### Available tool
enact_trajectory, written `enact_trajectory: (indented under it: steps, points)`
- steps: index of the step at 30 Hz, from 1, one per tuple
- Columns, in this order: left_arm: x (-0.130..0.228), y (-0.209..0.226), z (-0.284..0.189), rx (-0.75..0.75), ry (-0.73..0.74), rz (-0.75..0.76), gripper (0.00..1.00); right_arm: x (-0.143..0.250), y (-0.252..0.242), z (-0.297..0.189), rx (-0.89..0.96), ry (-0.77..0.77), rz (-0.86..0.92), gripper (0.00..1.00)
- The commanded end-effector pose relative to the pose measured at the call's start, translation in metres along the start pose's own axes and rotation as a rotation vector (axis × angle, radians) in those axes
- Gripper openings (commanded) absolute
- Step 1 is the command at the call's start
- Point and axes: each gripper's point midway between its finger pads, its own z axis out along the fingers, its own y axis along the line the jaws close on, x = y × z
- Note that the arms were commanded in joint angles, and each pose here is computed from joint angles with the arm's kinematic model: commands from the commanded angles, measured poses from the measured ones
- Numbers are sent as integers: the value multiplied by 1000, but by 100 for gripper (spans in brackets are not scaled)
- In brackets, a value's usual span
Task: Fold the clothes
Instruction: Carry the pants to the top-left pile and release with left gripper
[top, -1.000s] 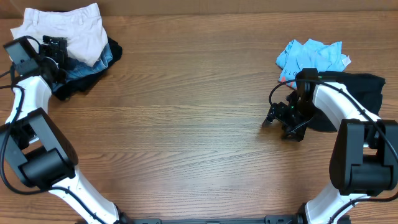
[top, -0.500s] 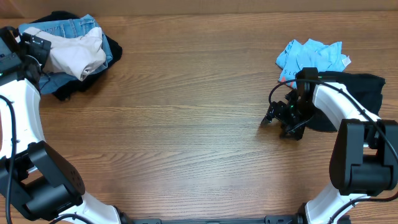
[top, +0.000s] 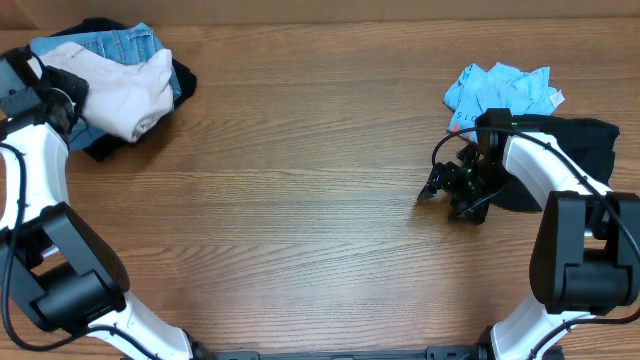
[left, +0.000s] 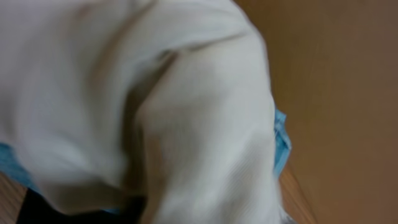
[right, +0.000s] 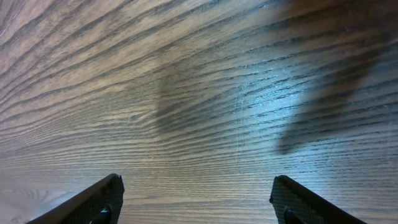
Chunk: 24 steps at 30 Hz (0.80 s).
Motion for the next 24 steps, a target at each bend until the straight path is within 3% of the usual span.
enact_trajectory:
  steps: [1,4,10,13,16,19,22,24]
  points:
    - [16,-1,19,42,73,-4,4,0,3,0,-9,1,-12,80]
    - [-2,-38,3,179,35,31,4,1,3,0,-10,1,-11,80]
    - [-66,-162,-89,499,-149,217,4,-4,4,0,-17,-16,-20,80]
    - [-76,-185,-106,560,-229,303,4,-5,5,0,-19,-21,-22,80]
    - [-68,-184,-87,528,-243,396,4,-6,5,0,-20,-24,-20,80]
    - [-40,-153,-20,453,-138,409,4,-6,5,0,-20,-24,-20,80]
    - [-5,-87,69,342,3,354,4,1,4,0,-15,4,-8,80]
    - [14,-52,99,331,103,315,8,2,3,0,-14,8,-6,80]
